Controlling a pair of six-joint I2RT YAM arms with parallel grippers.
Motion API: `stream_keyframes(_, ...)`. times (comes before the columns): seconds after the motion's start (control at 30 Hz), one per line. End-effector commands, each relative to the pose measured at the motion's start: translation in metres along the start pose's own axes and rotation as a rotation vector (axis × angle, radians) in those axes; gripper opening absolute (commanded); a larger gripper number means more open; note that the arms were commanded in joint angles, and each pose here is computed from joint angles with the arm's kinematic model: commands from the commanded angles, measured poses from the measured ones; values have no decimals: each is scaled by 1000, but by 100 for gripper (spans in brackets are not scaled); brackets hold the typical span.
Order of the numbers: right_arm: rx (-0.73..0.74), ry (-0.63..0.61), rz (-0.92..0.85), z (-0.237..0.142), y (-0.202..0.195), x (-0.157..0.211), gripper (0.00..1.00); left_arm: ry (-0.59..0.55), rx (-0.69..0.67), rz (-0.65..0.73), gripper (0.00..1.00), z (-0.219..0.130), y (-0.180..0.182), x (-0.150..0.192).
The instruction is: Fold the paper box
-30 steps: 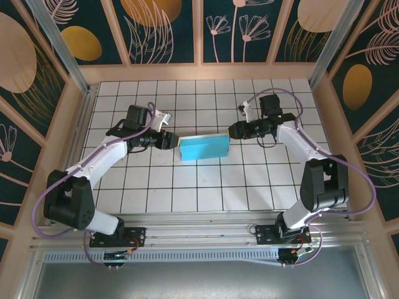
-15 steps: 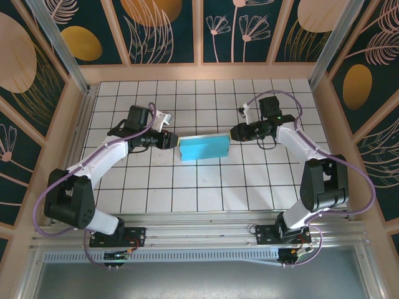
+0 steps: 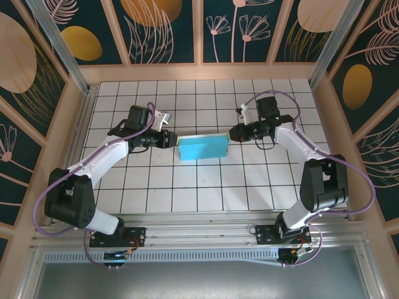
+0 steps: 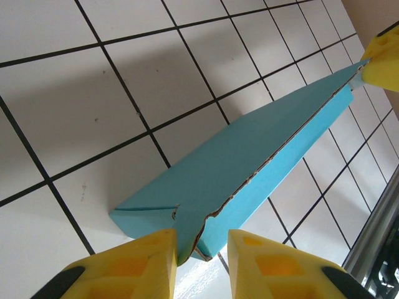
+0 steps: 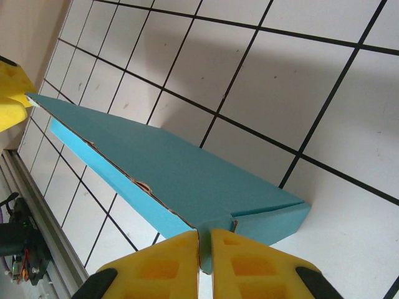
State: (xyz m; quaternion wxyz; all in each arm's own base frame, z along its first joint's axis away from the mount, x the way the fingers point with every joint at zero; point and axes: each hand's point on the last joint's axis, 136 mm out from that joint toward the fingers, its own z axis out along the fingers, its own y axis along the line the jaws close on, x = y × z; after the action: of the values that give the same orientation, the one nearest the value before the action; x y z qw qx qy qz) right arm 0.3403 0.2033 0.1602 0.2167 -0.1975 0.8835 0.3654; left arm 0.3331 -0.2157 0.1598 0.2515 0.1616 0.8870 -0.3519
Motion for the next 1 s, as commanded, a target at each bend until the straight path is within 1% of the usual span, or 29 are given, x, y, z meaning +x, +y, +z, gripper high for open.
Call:
stream_keyframes(0.0,-22,-11,-5,-1,9,-1,13,8,19,-38,27,4,-2,4)
stream_keyframes(0.1,-20,-9,3,1,8,-1,13,8,8,-57,25,5,1,5)
stream_keyframes(0.2,-19,-11,9,2,8,-1,13,-1,13,-94,21,5,0,3)
stream_keyframes(0.27,-21,-13,17,2,7,-1,13,-14,34,-118,20,4,-4,0)
stream_keyframes(0.37,-29,-20,17,4,10,-2,12,-42,63,-158,16,2,-9,-5)
stream_keyframes(0.53,-40,-21,20,8,13,-1,12,-46,91,-213,10,5,-12,-6)
stream_keyframes(0.67,-40,-17,24,9,12,1,12,-31,89,-234,10,8,-9,3)
stream_keyframes(0.77,-28,-15,28,10,10,3,12,-30,53,-229,10,6,-4,5)
stream_keyframes(0.97,-22,-16,43,10,9,6,11,-31,38,-233,13,5,-1,6)
